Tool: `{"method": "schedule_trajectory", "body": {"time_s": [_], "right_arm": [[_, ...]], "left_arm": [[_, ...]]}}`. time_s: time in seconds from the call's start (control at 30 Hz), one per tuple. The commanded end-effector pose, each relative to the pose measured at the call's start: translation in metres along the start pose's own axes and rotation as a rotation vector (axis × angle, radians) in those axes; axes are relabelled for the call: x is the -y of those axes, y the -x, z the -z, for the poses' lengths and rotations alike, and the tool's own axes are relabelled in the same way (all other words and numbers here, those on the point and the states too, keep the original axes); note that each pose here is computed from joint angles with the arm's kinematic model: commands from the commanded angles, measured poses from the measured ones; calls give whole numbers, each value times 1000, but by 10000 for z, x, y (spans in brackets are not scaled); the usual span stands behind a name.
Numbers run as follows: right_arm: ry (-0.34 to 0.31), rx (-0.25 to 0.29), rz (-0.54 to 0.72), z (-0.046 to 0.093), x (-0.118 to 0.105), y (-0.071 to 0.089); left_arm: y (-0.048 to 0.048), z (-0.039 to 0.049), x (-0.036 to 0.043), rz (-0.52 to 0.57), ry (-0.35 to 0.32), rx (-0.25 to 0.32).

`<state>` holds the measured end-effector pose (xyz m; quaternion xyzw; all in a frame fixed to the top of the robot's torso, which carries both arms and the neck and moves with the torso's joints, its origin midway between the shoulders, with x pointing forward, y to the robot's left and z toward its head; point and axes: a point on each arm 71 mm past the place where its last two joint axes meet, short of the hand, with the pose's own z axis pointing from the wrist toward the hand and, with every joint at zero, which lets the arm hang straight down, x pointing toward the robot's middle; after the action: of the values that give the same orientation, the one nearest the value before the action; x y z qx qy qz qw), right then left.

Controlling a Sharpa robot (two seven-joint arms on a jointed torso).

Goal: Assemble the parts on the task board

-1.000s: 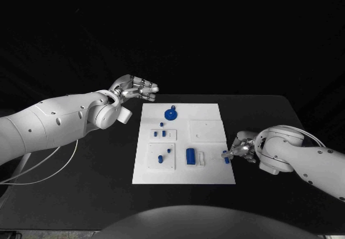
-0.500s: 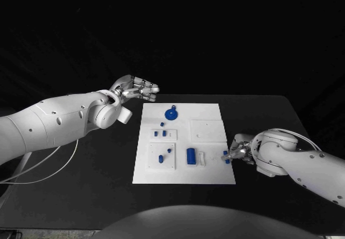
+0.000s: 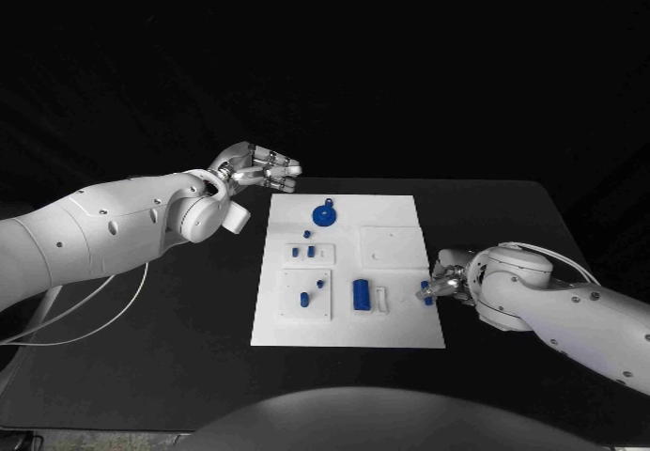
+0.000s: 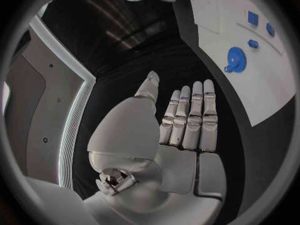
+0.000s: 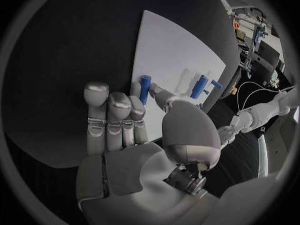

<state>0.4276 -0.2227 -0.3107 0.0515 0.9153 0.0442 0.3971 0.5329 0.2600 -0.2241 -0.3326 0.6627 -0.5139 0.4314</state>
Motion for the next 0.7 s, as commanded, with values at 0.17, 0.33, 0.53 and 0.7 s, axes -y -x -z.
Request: {"method": "schedule_trajectory", "body": {"time_s": [0.17,0.33,0.53,0.7], "right_arm": [[5,-47,25,-39,13,-139],[24,-88,7,-37,-10,-187],[39,-116,-31,-34,-26,-222],[53,-127,-76,-25,-47,-233]], "left_arm": [[-28,-3,7,7,0,-25],[-37,-4,7,3,1,-32],[-37,-3,6,0,3,-34],[-37,-2,4,-1,4,-35]]}}
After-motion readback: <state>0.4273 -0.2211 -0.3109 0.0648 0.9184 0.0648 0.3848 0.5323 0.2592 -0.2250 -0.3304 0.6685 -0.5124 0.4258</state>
